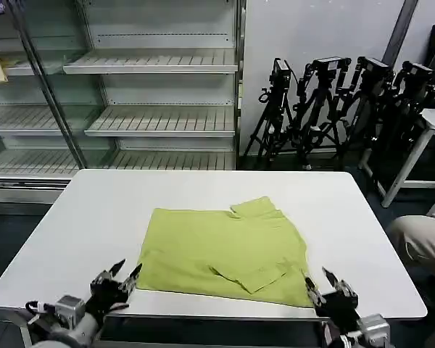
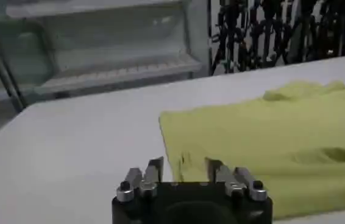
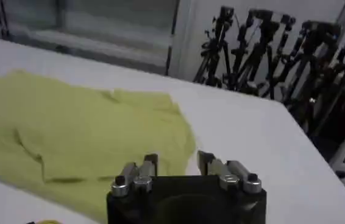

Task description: Fold and organize the clothes.

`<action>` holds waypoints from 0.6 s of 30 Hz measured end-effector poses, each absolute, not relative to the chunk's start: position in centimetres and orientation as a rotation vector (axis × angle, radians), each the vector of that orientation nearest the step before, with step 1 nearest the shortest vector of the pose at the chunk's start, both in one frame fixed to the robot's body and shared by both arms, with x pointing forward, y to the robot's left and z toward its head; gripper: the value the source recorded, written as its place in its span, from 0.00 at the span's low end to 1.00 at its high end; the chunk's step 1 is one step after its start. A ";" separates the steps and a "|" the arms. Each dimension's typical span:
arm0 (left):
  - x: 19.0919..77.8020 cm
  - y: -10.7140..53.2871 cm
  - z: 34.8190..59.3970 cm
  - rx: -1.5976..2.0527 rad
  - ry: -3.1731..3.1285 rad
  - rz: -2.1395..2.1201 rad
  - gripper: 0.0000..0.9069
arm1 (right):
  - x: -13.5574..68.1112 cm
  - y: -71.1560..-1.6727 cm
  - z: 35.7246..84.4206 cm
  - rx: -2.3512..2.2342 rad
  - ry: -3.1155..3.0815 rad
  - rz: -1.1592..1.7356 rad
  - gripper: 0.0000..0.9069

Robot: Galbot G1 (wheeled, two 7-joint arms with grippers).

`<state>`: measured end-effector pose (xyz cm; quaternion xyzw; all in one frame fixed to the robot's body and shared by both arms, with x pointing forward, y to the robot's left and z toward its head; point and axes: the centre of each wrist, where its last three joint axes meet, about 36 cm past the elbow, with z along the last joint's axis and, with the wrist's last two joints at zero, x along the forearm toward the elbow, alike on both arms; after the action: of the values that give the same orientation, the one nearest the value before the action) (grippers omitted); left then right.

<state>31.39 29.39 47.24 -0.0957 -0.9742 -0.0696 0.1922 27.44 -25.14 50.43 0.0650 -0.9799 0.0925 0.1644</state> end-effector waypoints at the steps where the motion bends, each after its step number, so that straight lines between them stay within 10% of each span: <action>1: 32.1 29.4 47.2 -0.271 -2.742 -0.194 1.00 | 28.3 -25.0 50.2 0.181 -2.806 0.257 1.00; 18: 45.8 28.5 45.3 -0.297 -2.751 -0.091 1.00 | 46.8 -22.1 47.6 0.165 -2.870 0.118 1.00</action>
<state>45.77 28.53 45.31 -0.1054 -0.9765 -0.0323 0.1852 46.76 -22.10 47.60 0.0570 -0.9888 0.0408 0.1318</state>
